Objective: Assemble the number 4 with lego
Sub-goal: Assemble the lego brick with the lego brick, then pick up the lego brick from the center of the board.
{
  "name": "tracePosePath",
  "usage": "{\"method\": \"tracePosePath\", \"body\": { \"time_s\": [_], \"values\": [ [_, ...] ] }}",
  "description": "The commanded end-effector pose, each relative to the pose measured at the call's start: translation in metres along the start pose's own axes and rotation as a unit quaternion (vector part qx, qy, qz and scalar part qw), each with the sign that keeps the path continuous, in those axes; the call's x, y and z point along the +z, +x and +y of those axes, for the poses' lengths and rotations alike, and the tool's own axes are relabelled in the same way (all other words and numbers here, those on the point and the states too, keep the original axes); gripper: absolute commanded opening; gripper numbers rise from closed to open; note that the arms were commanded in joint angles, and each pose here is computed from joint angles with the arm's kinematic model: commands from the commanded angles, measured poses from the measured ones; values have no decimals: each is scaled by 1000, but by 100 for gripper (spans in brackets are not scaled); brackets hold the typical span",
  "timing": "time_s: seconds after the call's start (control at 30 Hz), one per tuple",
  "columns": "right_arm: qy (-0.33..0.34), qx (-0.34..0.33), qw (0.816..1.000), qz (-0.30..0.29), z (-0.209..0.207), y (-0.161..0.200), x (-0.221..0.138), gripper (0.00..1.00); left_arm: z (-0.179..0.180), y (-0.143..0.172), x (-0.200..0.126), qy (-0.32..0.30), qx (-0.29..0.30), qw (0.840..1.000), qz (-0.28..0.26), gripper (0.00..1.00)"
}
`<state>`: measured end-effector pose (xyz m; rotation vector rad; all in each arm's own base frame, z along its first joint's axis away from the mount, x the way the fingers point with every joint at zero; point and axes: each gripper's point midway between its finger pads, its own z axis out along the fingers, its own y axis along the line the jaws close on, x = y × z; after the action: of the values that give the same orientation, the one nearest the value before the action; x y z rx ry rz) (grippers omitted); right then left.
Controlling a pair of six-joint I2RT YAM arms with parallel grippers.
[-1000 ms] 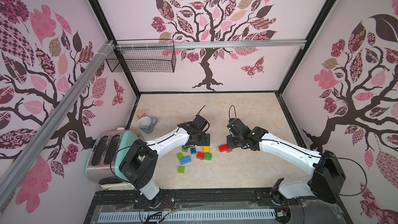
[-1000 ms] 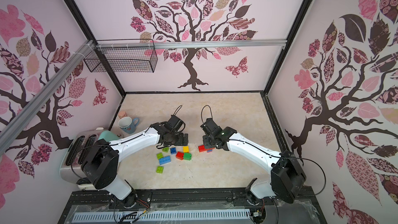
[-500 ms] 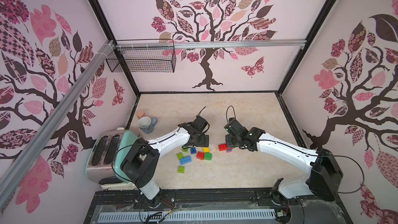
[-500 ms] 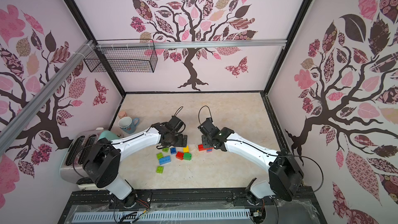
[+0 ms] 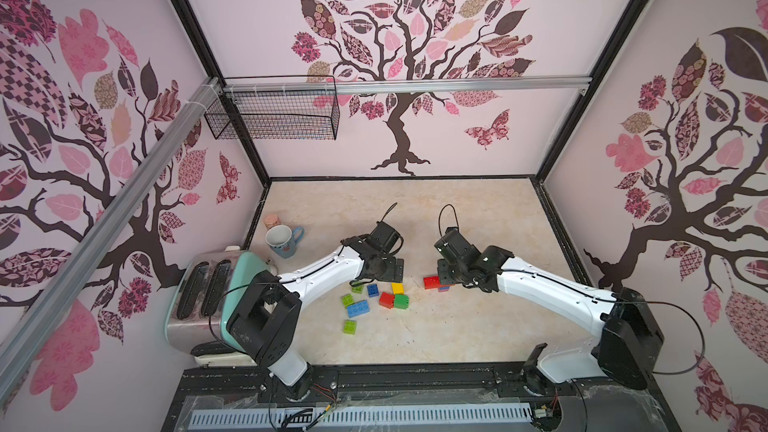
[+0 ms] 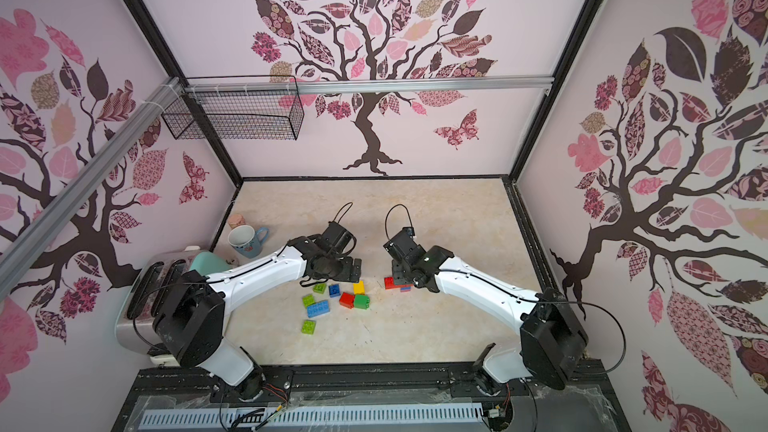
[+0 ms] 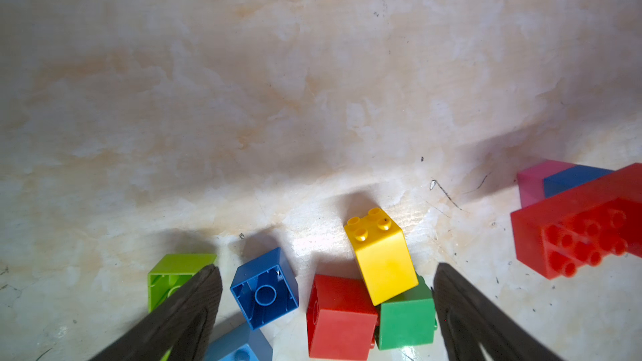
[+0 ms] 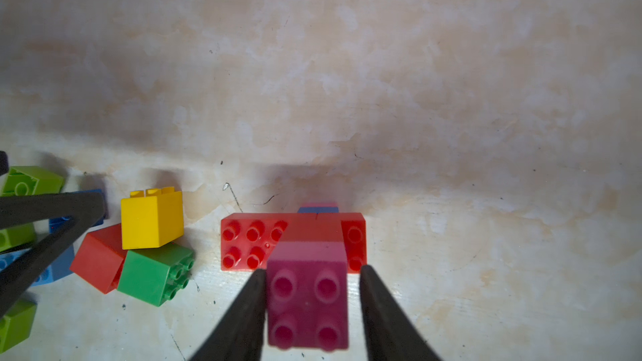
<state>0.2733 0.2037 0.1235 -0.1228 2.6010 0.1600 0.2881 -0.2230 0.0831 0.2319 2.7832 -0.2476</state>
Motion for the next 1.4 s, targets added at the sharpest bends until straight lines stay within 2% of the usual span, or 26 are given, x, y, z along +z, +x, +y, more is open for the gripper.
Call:
{"method": "tracePosePath", "body": {
  "time_s": [0.0, 0.13, 0.2, 0.27, 0.3, 0.37, 0.47, 0.57, 0.8, 1.07, 1.23, 1.37],
  "values": [
    [-1, 1, 999, -35, -1, -19, -16, 60, 5, 6, -2, -6, 11, 1000, -2, 98],
    [-15, -12, 997, -75, -4, -26, -29, 78, 11, 8, -4, -18, 3, 1000, -7, 98],
    [-32, -23, 995, -92, -1, -30, -37, 79, 13, 7, -6, -24, -3, 1000, -11, 98],
    [-96, -66, 987, -108, 20, -30, -48, 79, 20, 5, -10, -40, -15, 999, -21, 98],
    [-140, -96, 979, -113, 36, -26, -54, 78, 23, 2, -13, -48, -22, 998, -29, 98],
    [-229, -178, 949, -127, 71, -5, -64, 77, 31, -1, -21, -66, -37, 996, -43, 98],
    [-298, -282, 898, -162, 111, 24, -72, 76, 40, -6, -35, -82, -55, 993, -69, 98],
    [-335, -312, 877, -142, 128, 45, -53, 75, 55, -8, -47, -97, -79, 988, -93, 98],
    [-301, -383, 871, -62, 131, 73, 4, 73, 86, 2, -59, -102, -131, 981, -105, 98],
    [-270, -435, 858, -51, 129, 85, 41, 72, 93, 10, -61, -106, -140, 979, -101, 98],
    [-235, -427, 871, -66, 128, 76, 63, 71, 92, 12, -59, -102, -141, 980, -98, 98],
    [-239, -428, 869, -69, 131, 80, 73, 71, 93, 13, -58, -103, -140, 980, -97, 98]
  ]
}}
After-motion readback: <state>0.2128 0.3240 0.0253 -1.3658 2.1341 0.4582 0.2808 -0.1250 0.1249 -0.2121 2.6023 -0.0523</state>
